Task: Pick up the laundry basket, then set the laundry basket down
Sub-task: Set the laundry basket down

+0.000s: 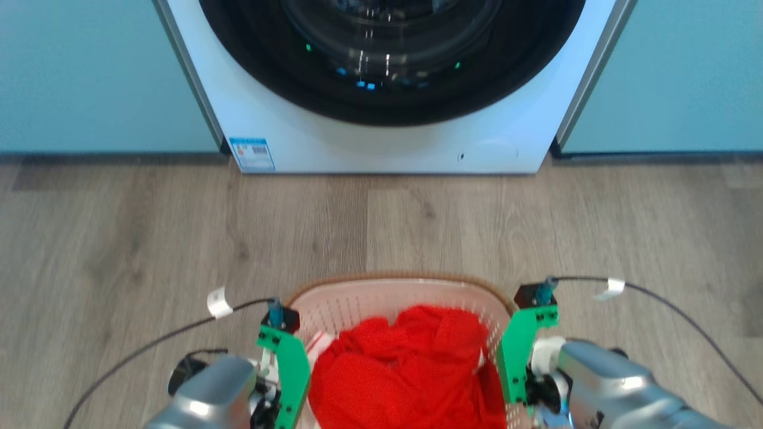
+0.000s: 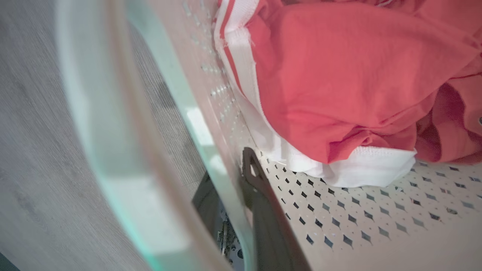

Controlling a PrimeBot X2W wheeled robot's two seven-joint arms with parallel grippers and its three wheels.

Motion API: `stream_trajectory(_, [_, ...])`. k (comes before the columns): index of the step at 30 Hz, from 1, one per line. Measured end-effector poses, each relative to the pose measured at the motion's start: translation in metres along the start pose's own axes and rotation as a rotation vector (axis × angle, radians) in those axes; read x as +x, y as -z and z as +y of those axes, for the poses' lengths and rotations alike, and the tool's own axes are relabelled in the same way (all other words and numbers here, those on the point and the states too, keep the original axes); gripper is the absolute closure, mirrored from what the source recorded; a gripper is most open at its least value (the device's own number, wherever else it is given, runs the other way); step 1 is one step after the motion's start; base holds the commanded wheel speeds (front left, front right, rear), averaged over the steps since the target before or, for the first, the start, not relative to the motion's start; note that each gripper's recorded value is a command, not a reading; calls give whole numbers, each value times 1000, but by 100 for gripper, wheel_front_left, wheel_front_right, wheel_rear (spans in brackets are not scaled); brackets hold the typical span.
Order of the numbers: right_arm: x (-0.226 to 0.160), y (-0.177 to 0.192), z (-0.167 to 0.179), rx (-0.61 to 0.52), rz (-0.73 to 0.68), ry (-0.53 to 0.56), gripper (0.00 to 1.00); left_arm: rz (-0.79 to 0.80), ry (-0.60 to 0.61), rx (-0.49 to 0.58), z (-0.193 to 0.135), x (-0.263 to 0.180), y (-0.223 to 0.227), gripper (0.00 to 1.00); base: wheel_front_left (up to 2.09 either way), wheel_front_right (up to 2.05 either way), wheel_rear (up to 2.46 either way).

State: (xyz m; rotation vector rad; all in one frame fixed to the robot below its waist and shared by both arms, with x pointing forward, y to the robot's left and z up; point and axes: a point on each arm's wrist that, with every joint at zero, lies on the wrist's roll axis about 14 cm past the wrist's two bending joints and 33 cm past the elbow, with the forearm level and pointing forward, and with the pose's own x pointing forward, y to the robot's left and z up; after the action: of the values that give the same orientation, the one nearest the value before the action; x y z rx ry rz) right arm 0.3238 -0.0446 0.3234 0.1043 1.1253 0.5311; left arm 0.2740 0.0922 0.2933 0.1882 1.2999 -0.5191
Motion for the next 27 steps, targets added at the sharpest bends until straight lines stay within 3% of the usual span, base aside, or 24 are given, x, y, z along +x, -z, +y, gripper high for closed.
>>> stream_trajectory(10, [32, -43, -26, -24, -61, 7, 100, -59, 10, 1, 20, 26, -40, 100, 0, 0, 0])
stream_trajectory(27, [131, -63, -83, 28, -84, 15, 100, -79, 52, -33, 56, 114, -70, 100, 0, 0, 0])
